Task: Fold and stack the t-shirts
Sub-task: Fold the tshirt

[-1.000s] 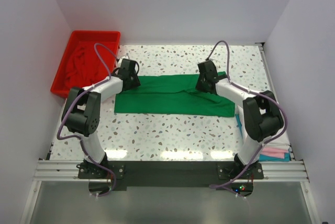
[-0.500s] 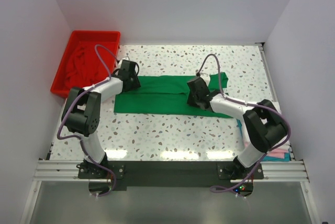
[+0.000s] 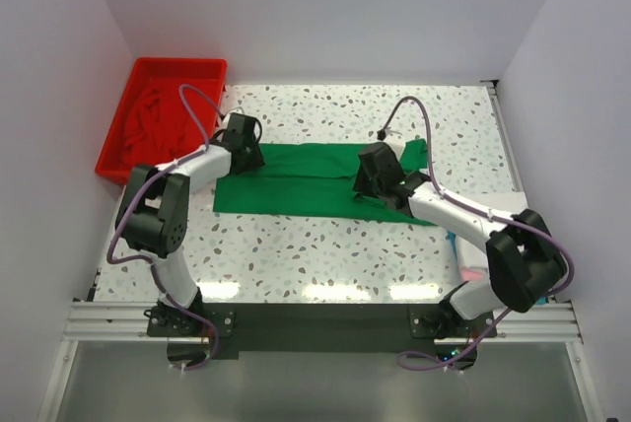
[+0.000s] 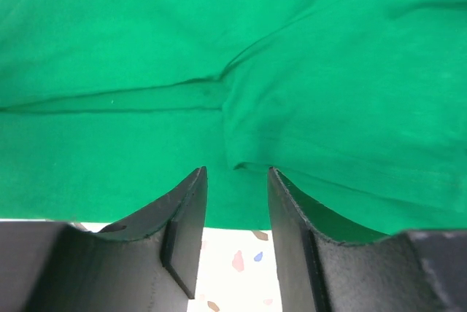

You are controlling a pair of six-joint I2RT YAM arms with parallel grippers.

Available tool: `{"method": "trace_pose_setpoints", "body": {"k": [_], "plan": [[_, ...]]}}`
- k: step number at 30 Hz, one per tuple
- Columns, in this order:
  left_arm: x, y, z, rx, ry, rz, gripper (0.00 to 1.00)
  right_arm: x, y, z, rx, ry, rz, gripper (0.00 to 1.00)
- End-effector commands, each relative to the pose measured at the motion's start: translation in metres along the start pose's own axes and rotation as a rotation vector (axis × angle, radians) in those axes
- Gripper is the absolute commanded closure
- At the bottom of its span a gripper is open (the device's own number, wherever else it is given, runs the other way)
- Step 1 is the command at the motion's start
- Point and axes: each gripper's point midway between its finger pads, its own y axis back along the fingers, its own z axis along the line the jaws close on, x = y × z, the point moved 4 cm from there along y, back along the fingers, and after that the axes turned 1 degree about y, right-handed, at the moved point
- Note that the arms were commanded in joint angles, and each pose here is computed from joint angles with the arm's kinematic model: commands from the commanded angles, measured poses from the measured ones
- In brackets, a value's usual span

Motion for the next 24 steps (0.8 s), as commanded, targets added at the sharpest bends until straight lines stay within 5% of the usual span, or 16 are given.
{"method": "trace_pose_setpoints", "body": {"k": [1,14,21,24], "plan": [[-0.018,0.008,0.002,-0.061,-0.032,-0.039,0.55,-0.028,0.012,-0.016,0.084,-0.016,-0.082,0.55],[0.042,-0.006,0.029,-0.297,-0.056,0.034,0.64,-0.039,-0.072,-0.09,0.238,-0.103,0.152,0.56],[0.091,0.028,0.03,-0.249,0.0,0.032,0.67,-0.055,-0.125,-0.106,0.281,-0.093,0.23,0.57],[0.12,0.038,0.028,-0.192,0.027,0.086,0.67,-0.095,-0.155,-0.086,0.219,-0.055,0.189,0.57]]}}
